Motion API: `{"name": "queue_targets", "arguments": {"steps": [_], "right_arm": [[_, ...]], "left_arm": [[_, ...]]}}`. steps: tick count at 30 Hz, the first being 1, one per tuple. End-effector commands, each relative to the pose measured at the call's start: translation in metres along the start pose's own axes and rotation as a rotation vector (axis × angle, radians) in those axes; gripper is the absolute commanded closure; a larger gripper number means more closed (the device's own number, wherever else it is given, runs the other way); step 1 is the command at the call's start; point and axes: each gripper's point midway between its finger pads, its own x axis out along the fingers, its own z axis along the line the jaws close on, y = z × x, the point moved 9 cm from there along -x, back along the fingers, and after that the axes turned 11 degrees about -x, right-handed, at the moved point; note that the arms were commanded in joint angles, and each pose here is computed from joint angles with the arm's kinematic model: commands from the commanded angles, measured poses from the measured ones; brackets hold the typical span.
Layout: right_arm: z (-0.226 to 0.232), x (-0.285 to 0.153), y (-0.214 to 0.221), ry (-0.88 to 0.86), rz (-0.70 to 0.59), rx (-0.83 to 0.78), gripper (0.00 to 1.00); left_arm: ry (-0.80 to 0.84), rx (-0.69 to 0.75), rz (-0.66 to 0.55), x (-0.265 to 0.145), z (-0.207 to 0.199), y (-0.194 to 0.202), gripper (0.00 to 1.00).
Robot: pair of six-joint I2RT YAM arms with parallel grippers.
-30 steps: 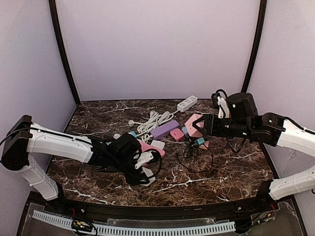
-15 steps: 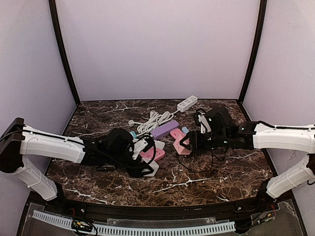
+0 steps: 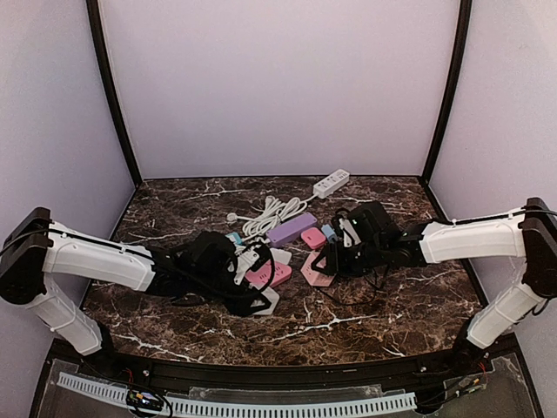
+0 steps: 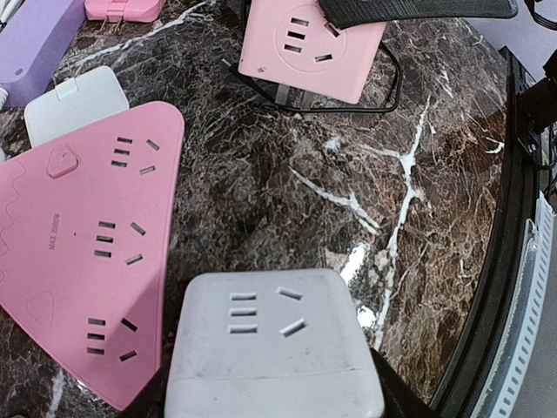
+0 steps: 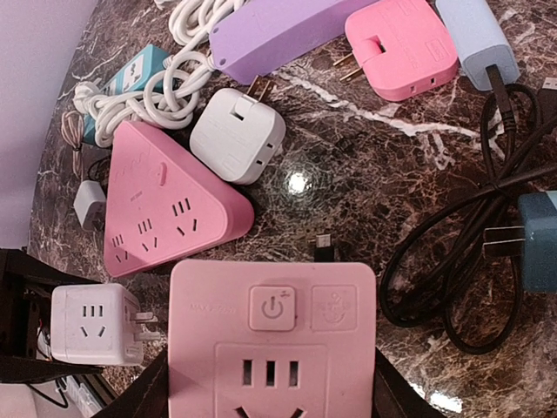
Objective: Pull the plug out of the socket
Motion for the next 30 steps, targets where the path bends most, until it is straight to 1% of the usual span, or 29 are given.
{"name": "queue_targets", "arguments": {"steps": [1,3,4,5,6,7,8,10,12,15,20,24,27,30], "right_arm": [[0.002,-0.001,-0.010,-0.029,-0.057,0.006,0.52],[0.001,-0.002,-0.010,-0.027,-0.057,0.009,0.43],[0.001,-0.002,-0.009,-0.027,-0.057,0.007,0.38],[0.001,-0.002,-0.009,-0.025,-0.057,0.006,0.33],[0.001,-0.002,-0.009,-0.024,-0.056,0.005,0.27],[0.001,-0.003,-0.009,-0.022,-0.056,0.004,0.22],[0.001,-0.003,-0.009,-0.019,-0.058,0.000,0.18],[0.000,-0.004,-0.009,-0.014,-0.062,-0.004,0.11],[0.000,-0.005,-0.010,-0.008,-0.064,-0.010,0.06],[0.001,-0.011,-0.011,0.000,-0.077,-0.021,0.03],[0.001,-0.026,-0.016,0.038,-0.118,-0.054,0.02],[-0.006,-0.040,-0.024,0.129,-0.158,-0.118,0.01],[-0.020,-0.047,-0.031,0.168,-0.176,-0.134,0.01],[-0.043,-0.054,-0.038,0.211,-0.193,-0.133,0.02]], "left_arm": [[0.009,-0.014,-0.022,-0.001,0.000,-0.001,0.54],[0.001,-0.016,-0.028,-0.002,0.001,-0.001,0.44],[-0.006,-0.019,-0.030,-0.002,0.001,0.000,0.41],[-0.009,-0.020,-0.031,-0.003,0.002,0.000,0.36],[-0.015,-0.023,-0.033,-0.003,0.002,0.000,0.25],[-0.016,-0.023,-0.035,-0.004,0.002,-0.001,0.22],[-0.020,-0.024,-0.033,-0.004,0.003,0.000,0.13],[-0.023,-0.024,-0.036,-0.005,0.003,-0.001,0.06],[-0.023,-0.025,-0.039,-0.005,0.003,-0.002,0.05],[-0.019,-0.024,-0.052,-0.009,0.001,-0.004,0.02],[-0.013,-0.037,-0.083,-0.019,0.000,-0.014,0.01],[-0.038,-0.049,-0.129,-0.032,0.007,-0.032,0.01],[-0.109,-0.087,-0.135,-0.043,0.032,-0.043,0.01],[-0.166,-0.111,-0.171,-0.057,0.055,-0.057,0.01]]}}
